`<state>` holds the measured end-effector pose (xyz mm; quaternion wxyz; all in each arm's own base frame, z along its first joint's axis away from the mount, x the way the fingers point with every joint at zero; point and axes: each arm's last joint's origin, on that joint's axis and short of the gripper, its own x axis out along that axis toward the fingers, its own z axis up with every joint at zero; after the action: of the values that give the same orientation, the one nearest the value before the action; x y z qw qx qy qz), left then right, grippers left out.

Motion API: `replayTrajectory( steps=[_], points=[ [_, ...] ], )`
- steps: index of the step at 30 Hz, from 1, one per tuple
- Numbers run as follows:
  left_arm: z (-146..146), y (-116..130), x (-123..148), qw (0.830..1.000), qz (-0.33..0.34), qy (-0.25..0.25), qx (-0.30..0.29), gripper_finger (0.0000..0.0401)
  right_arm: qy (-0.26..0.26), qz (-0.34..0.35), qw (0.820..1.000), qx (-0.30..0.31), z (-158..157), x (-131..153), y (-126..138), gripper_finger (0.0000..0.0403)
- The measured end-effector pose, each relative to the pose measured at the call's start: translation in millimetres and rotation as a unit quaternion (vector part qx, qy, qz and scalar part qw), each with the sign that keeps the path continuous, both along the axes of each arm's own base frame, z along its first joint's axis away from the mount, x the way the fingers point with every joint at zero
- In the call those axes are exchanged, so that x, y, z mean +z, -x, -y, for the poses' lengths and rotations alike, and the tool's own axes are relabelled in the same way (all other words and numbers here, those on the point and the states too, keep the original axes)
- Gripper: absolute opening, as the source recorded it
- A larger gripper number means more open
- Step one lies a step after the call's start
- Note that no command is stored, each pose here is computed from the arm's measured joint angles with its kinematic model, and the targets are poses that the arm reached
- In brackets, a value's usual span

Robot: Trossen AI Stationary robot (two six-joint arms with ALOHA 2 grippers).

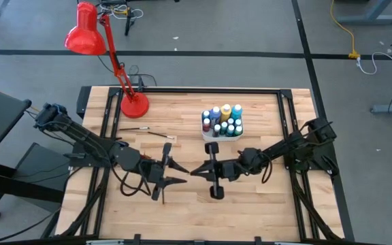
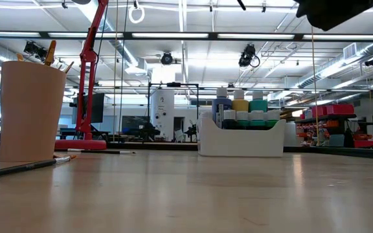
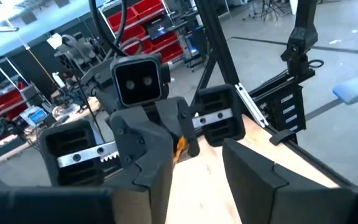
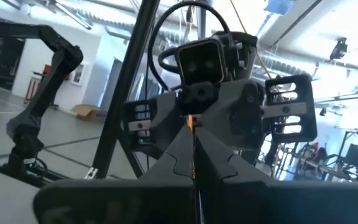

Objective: Pick & Place Paint Supplies
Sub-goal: Put the gold paint brush into the orange cup

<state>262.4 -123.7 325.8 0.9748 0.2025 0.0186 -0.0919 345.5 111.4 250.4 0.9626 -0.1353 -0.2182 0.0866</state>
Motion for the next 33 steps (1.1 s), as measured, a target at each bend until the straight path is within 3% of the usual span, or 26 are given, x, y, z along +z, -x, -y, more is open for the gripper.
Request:
replayTrajectory(
  steps=[23, 33],
  points=[
    [-0.1, -0.2, 2.8, 1.000, 0.015, -0.005, 0.003, 0.0023, 0.003, -0.005, 1.000, -0.002, 0.9, -0.9, -0.7, 0.0001],
    [-3.1, -0.1, -3.4, 0.998, -0.012, -0.014, 0.060, 0.0004, 0.013, -0.044, 0.999, -0.006, 0.1, -8.1, -3.3, 0.0031]
  ],
)
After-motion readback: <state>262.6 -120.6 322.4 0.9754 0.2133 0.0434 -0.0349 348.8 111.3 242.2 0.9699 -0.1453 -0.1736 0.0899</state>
